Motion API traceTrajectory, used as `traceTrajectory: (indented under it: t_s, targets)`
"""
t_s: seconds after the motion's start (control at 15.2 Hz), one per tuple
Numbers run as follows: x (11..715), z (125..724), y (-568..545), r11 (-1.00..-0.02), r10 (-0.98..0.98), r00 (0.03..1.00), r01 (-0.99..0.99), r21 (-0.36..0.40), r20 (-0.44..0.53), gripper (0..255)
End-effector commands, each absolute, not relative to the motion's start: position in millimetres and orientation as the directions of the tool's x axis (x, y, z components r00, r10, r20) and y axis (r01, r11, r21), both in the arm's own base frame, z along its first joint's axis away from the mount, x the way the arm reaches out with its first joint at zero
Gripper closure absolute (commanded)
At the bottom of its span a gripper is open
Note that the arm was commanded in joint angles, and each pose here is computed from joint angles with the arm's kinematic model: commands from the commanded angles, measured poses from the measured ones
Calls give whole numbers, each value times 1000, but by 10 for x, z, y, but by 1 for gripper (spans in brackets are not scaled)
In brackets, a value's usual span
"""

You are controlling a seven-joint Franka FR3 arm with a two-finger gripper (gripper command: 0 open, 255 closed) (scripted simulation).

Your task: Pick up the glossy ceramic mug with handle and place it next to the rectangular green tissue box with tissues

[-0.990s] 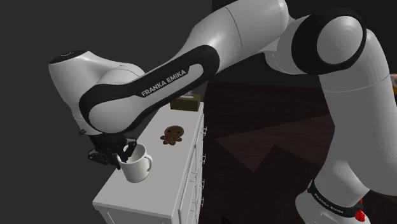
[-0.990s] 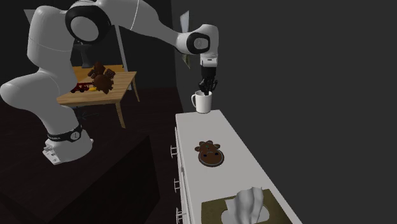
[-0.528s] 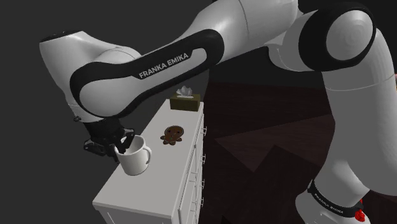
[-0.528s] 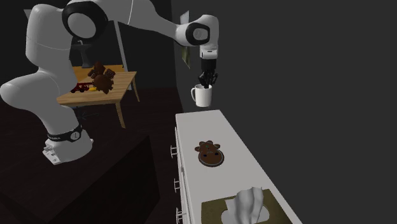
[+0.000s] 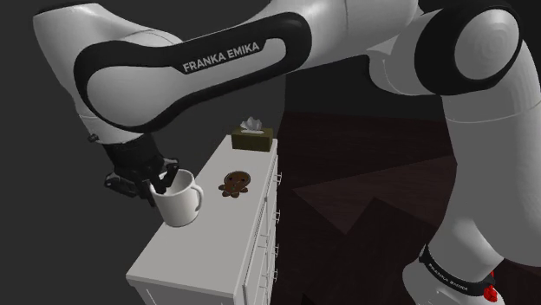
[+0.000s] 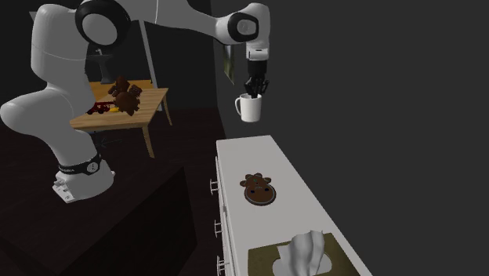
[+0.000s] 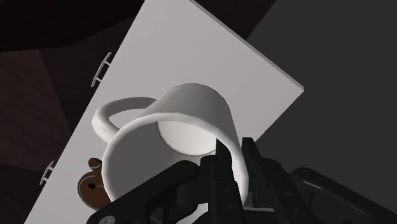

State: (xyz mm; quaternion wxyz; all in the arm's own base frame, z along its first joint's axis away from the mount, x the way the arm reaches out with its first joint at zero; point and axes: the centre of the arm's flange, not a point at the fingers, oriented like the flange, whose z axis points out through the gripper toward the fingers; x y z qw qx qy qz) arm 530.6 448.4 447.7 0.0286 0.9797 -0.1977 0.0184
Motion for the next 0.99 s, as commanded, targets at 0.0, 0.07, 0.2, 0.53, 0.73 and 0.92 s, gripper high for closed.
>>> traceTrajectory:
  t_s: [0.0,0.07,0.2,0.53,0.73,0.92]
  targets:
    - [5311,4575,4487,-920,-386,921,-388,49,47,255]
    - [5311,4628,4487,-920,-386,921,-388,49,47,255]
    - [5311,4733,4487,-920,-386,921,-388,49,47,255]
    - [5311,4997,4487,-920,-386,921,-388,49,47,255]
    - [5311,5155,4487,-920,-386,921,-388,49,47,255]
    - [5311,5314,4487,-920,-386,921,-388,49,47,255]
